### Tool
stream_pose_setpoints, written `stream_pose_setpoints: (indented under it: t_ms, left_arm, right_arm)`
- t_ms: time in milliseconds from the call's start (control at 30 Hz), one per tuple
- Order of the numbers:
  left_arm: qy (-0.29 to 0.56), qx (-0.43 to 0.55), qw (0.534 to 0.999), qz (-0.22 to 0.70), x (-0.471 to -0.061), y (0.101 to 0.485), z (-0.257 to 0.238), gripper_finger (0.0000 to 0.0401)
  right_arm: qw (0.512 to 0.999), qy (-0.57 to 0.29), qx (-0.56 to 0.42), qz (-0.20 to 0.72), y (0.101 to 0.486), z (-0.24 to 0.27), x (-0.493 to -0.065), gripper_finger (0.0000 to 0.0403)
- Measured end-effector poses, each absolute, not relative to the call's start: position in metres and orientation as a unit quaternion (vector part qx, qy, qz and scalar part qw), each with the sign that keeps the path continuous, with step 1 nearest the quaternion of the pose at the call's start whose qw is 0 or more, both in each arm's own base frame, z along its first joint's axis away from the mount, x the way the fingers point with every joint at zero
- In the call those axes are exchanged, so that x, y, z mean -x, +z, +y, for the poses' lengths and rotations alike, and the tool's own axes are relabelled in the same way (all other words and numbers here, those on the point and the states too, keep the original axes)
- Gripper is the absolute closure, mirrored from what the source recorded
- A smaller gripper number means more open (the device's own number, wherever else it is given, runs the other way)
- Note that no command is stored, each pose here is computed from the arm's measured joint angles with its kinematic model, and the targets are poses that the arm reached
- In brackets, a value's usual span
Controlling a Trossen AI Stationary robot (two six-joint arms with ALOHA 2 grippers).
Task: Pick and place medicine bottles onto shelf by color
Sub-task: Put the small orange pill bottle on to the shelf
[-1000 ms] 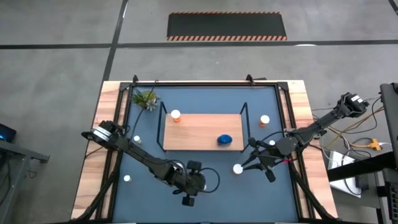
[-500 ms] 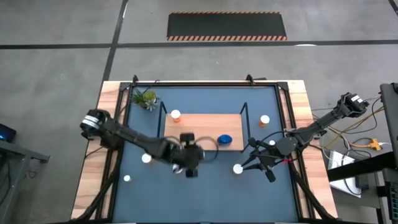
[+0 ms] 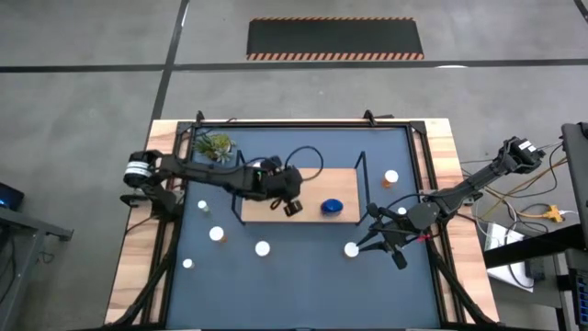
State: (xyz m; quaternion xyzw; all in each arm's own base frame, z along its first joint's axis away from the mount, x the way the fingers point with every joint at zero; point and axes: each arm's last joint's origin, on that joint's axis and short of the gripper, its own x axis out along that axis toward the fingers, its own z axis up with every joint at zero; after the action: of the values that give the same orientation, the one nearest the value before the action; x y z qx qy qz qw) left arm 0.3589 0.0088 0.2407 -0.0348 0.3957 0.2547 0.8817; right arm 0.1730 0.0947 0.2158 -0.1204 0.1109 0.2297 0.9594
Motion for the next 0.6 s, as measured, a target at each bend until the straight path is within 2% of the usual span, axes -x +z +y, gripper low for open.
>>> stream_pose_setpoints:
  t_ms: [600]
  left_arm:
    - [0.282, 0.077, 0.865, 0.408, -0.3525, 0.2302, 0.0116, 0.0299]
  right_arm:
    - [0.961, 0.222, 0.125, 0.11, 0.2159, 0.0943, -0.1732, 0.0351]
